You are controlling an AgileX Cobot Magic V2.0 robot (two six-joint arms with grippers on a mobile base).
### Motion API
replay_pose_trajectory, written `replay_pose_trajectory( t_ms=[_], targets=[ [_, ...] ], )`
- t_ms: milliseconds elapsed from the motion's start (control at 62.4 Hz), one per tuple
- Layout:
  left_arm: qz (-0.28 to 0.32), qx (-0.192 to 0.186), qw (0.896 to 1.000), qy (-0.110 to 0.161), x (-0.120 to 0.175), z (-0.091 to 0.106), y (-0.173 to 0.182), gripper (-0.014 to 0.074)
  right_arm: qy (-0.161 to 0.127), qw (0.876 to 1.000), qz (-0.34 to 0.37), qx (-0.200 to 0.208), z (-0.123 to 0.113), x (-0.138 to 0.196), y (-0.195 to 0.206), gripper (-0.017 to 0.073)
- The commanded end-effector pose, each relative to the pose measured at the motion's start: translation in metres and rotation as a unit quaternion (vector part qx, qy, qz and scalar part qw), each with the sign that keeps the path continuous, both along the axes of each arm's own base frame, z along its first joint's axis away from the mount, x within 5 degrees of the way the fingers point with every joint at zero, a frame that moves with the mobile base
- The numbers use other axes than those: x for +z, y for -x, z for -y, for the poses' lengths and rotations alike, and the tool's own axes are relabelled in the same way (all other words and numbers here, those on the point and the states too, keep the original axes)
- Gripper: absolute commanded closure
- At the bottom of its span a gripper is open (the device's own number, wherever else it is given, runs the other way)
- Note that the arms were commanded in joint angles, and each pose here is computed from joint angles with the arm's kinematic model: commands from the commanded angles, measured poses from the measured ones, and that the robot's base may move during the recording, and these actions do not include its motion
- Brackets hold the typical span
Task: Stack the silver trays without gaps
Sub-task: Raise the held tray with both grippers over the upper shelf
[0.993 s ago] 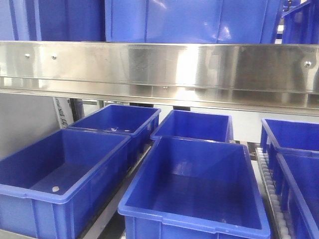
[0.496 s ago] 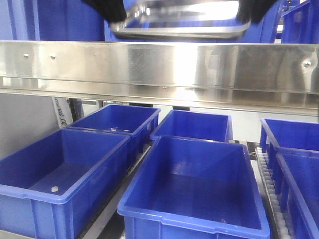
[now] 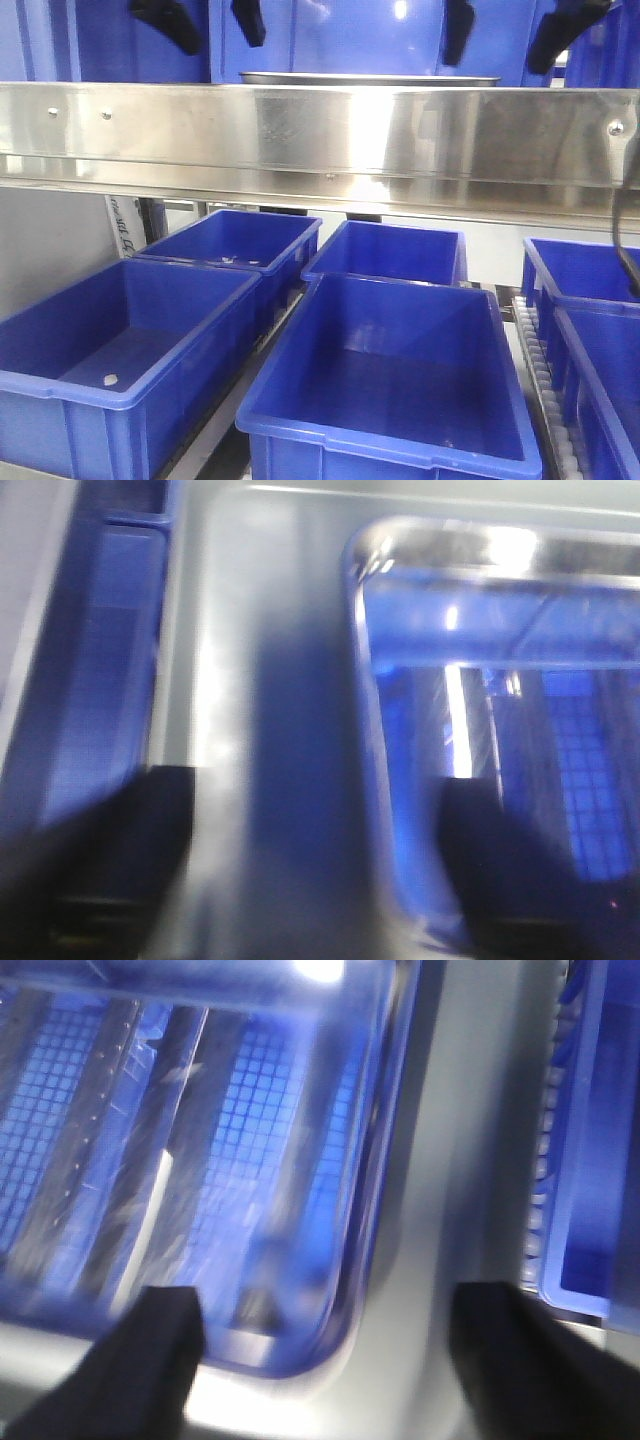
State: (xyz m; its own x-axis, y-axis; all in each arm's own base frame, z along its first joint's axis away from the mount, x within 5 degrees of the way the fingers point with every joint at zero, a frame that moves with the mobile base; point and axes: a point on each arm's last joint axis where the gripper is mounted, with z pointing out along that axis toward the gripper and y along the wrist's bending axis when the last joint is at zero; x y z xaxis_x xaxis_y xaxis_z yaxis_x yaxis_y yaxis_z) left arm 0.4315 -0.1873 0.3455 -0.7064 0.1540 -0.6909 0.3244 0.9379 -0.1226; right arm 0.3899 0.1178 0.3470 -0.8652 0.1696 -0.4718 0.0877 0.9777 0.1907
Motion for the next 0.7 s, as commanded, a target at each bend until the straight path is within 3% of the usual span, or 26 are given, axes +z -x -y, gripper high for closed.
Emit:
replay_pose_trajectory(
  t_ms=[0, 112, 192, 320, 448, 593, 689],
  targets=[
    [0.072, -0.001, 0.997, 0.030, 0.055, -0.008, 0.018, 0.0098, -0.011, 0.998, 0.055, 0.002, 0.006, 0.043, 0.012, -0.0063],
    [0.070, -0.006, 0.997, 0.032, 0.080, -0.015, 0.035, 0.0098, -0.011, 0.997, 0.071, 0.014, 0.008, 0.068, 0.028, -0.0056],
    [0.081, -0.017, 0.996, 0.034, 0.102, -0.021, 0.054, 0.0113, -0.012, 0.995, 0.093, 0.026, 0.009, 0.086, 0.044, 0.0015],
    [0.097, -0.020, 0.994, 0.039, 0.134, -0.035, 0.086, 0.0220, -0.019, 0.990, 0.134, 0.043, 0.011, 0.117, 0.075, 0.0253],
    [0.101, -0.032, 0.994, 0.020, 0.156, -0.049, 0.119, 0.0425, -0.025, 0.982, 0.175, 0.058, 0.019, 0.144, 0.111, 0.0517],
    [0.112, -0.039, 0.993, 0.016, 0.166, -0.064, 0.153, 0.0648, -0.012, 0.975, 0.210, 0.077, 0.034, 0.151, 0.149, 0.0503],
    [0.128, -0.039, 0.991, 0.018, 0.162, -0.072, 0.173, 0.0634, -0.004, 0.970, 0.225, 0.090, 0.042, 0.139, 0.172, 0.0503]
  ],
)
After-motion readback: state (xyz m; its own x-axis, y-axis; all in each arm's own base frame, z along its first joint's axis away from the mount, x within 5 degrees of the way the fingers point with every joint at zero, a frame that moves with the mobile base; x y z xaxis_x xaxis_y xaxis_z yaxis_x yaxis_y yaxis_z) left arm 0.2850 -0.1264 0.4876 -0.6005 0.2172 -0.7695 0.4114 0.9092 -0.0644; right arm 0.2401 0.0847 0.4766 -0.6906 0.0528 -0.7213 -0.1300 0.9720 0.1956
